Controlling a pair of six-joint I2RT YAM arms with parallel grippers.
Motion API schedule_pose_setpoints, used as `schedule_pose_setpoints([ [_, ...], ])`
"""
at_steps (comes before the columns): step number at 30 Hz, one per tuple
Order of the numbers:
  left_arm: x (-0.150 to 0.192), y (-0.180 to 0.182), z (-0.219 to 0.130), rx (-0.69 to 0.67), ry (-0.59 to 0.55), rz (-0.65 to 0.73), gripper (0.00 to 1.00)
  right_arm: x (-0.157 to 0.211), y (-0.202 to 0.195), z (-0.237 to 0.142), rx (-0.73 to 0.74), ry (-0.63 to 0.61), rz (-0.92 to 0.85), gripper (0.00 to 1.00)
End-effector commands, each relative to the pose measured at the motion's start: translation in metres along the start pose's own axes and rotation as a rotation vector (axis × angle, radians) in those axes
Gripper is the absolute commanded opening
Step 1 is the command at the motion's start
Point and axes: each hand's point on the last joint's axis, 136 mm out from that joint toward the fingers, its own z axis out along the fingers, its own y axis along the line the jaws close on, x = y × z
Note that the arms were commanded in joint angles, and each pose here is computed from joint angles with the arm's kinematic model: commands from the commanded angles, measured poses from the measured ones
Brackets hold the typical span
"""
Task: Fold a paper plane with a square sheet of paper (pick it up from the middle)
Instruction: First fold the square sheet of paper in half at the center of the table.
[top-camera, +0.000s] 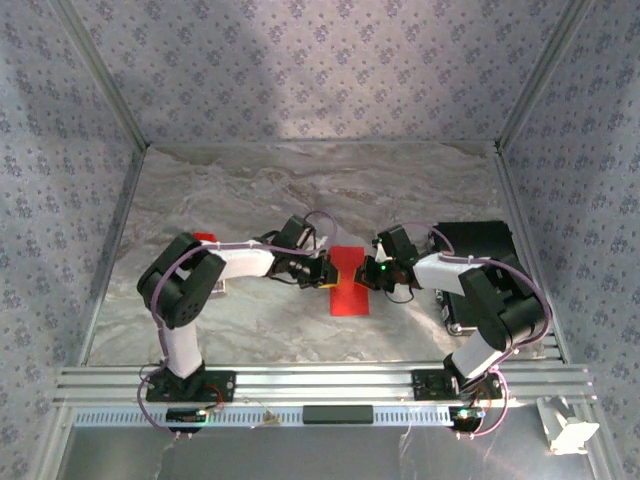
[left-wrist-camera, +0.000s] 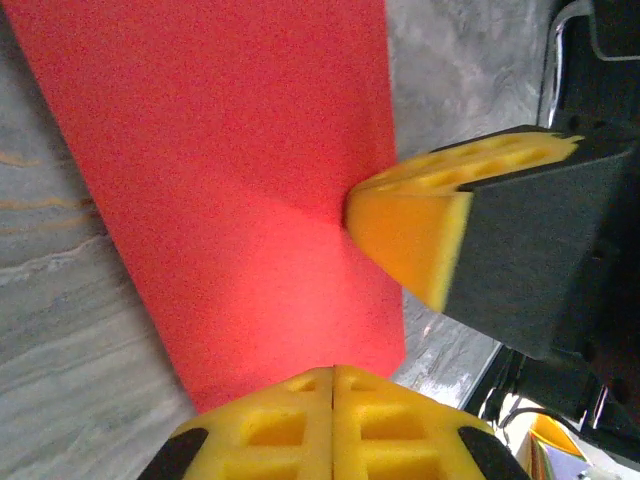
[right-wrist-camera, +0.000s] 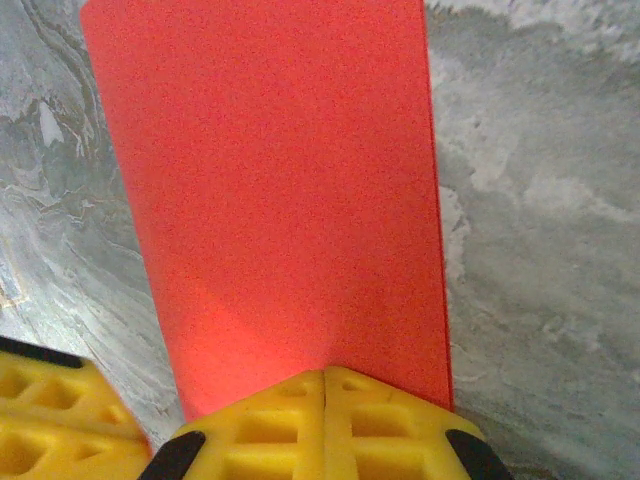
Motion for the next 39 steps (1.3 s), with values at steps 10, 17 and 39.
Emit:
schedule_pose_setpoints([
  [10,0.049,0.033,0.014,-0.072,0.168,0.002,0.07,0.028,-0.050,0.005,0.189,0.082,0.070,0.02],
  [17,0.051,0.047,0.014,-0.126,0.153,0.007,0.07,0.027,-0.049,0.005,0.185,0.080,0.069,0.01],
  [39,-0.007,0.023,0.011,-0.086,0.034,0.018,0.07,0.027,-0.044,0.004,0.164,0.071,0.066,0.02],
])
